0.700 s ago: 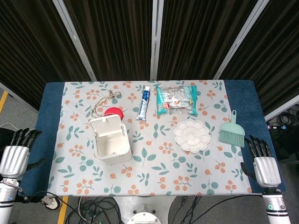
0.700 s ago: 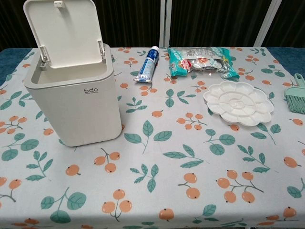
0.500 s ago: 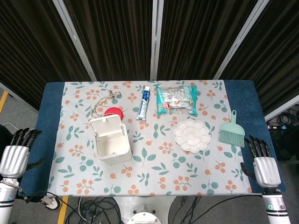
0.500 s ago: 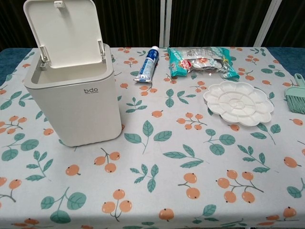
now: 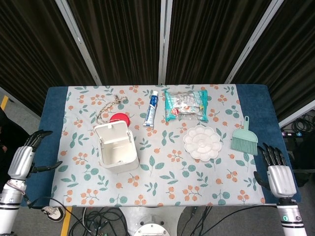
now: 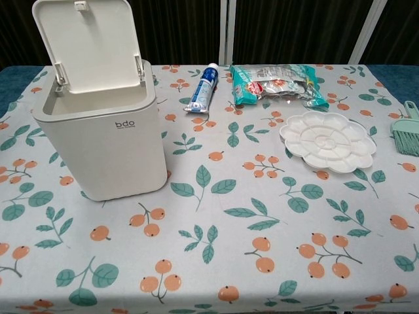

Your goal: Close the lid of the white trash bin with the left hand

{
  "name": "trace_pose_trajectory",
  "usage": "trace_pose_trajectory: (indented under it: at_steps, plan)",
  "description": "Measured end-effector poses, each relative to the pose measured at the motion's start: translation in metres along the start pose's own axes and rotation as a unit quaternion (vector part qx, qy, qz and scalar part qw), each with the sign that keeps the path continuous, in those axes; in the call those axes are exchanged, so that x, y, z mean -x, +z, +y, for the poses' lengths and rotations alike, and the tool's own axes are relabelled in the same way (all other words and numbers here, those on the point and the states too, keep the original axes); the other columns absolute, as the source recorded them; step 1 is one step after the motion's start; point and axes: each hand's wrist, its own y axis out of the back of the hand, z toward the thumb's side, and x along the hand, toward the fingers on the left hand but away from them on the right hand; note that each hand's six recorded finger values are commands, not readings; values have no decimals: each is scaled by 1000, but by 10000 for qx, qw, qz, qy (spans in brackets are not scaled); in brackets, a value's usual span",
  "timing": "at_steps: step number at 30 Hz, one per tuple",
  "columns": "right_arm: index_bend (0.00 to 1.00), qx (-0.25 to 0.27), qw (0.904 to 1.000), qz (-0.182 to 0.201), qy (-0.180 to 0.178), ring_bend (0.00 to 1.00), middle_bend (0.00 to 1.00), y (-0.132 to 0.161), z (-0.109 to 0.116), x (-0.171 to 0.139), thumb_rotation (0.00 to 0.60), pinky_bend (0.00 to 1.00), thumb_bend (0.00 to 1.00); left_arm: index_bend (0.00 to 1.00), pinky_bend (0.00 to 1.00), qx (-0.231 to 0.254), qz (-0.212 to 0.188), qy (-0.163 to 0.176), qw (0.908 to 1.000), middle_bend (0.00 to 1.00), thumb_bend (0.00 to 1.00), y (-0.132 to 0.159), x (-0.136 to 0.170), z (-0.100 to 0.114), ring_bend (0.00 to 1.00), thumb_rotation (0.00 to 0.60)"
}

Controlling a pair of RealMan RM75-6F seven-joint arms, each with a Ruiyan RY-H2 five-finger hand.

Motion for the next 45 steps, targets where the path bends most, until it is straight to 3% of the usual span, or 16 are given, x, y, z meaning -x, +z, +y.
trace_pose_trajectory:
  at_steps: [3, 5, 10, 14, 19, 24, 33, 42, 45]
  plan:
    - [0, -8, 10000, -4, 23, 0, 0, 0, -2, 0, 600, 0, 249, 160, 185, 1163, 47, -265, 9929, 216, 92, 4, -12, -3, 137, 319]
    - [0, -9, 10000, -21, 40, 0, 0, -1, -3, 0, 600, 0, 249, 161, 187, 1982, 90, -494, 9789, 223, 92, 8, -23, -6, 141, 295]
    - [0, -9, 10000, -41, 37, 0, 0, -2, -3, 0, 600, 0, 249, 150, 187, 3494, 254, -1148, 9296, 224, 91, 22, -59, -16, 157, 262]
    - [0, -5, 9999, -72, 72, 0, 0, -4, -4, 0, 600, 0, 250, 149, 187, 4013, 314, -1719, 8991, 226, 90, 43, -90, -26, 160, 248]
    - [0, 15, 9999, -113, 107, 0, 0, -7, -7, 0, 600, 0, 250, 157, 187, 4018, 145, -2357, 8848, 261, 91, 73, -115, -38, 179, 249]
    - [0, 27, 9999, -125, 114, 0, 0, -9, -8, -1, 600, 0, 252, 177, 186, 3881, 2, -2692, 8814, 275, 91, 85, -114, -46, 197, 246]
    - [0, 30, 9998, -109, 159, 0, 0, -9, -11, 0, 600, 0, 252, 187, 184, 3757, -313, -2823, 8821, 303, 91, 101, -105, -43, 223, 246]
    - [0, 7, 9997, -89, 208, 0, 0, -6, -14, 0, 600, 0, 254, 186, 184, 3199, -637, -3099, 8931, 321, 91, 115, -84, -50, 239, 244]
    - [0, 3, 9997, -105, 212, 0, 0, -7, -14, 0, 600, 0, 253, 188, 184, 2891, -762, -3084, 9031, 341, 91, 116, -80, -52, 257, 244]
